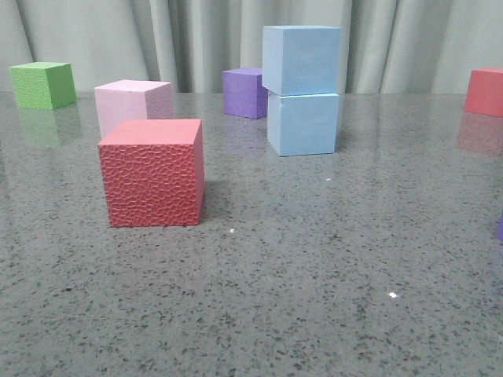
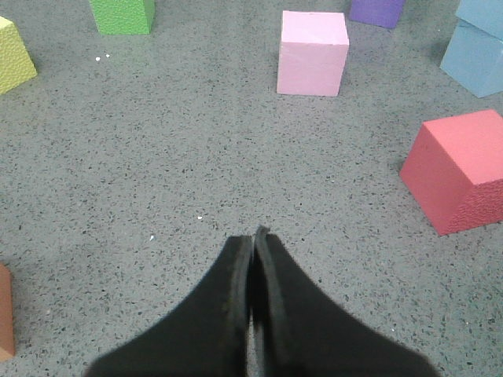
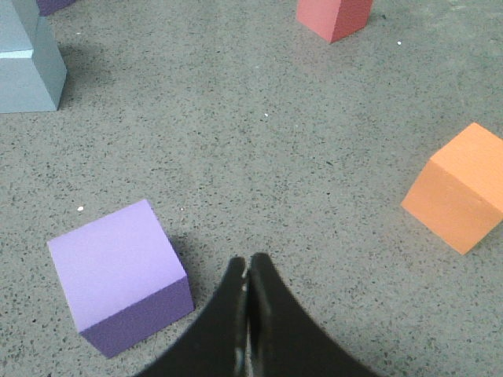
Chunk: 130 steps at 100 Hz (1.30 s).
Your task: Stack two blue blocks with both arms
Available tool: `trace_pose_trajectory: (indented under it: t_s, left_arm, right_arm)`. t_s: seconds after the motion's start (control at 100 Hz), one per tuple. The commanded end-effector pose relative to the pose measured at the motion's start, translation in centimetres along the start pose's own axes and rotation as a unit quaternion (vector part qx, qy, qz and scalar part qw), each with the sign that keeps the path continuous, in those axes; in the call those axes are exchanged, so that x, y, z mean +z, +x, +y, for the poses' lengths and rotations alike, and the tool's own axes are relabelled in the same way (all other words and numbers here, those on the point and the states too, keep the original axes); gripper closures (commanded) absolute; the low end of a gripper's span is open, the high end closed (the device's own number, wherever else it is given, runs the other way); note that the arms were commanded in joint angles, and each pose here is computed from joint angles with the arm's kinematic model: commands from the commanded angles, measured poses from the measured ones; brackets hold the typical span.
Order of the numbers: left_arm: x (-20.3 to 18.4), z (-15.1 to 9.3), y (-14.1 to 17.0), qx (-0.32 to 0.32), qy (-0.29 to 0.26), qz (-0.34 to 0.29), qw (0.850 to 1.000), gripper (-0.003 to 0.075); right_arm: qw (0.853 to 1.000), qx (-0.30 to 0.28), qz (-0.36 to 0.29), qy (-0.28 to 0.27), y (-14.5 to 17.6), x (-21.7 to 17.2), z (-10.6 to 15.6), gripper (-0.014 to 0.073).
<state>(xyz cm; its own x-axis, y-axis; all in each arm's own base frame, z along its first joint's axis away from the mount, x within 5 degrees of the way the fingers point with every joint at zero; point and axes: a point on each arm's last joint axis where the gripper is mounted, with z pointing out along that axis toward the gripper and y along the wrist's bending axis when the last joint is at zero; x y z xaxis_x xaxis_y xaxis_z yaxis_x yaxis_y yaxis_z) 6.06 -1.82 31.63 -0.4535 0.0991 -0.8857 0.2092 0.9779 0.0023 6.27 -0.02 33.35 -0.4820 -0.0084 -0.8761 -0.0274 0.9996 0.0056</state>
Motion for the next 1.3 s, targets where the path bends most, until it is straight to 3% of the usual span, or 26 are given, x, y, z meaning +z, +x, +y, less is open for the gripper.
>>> trace_pose_trajectory:
  t_s: [0.0,0.36,0.59,0.86,1.29]
  left_arm:
    - [-0.3,0.1,-1.4,-0.012,-0.004,-0.050,0.999,0.0739]
    - [0.3,1.0,-1.8,-0.018,-0.049,-0.141,0.989,0.0739]
    - [1.5,1.4,1.7,-0.008,-0.080,-0.164,0.983,0.0739]
    - [2.6,1.1,6.0,-0.016,-0.062,-0.193,0.979,0.0739]
    - [4.5,1.2,8.6,-0.014,-0.051,-0.241,0.969,0.0739]
  right_arm:
    - [0.999,-0.005,-0.047,0.000,-1.3,-0.5,0.0,0.0717]
    - [0.999,-0.005,-0.047,0.000,-1.3,-0.5,0.0,0.0717]
    - [0.999,-0.005,-0.047,0.000,-1.3,-0.5,0.0,0.0717]
    - [0.999,-0.005,-0.047,0.000,-1.3,-0.5,0.0,0.0717]
    - [0.999,-0.005,-0.047,0.000,-1.3,-0.5,0.0,0.0717]
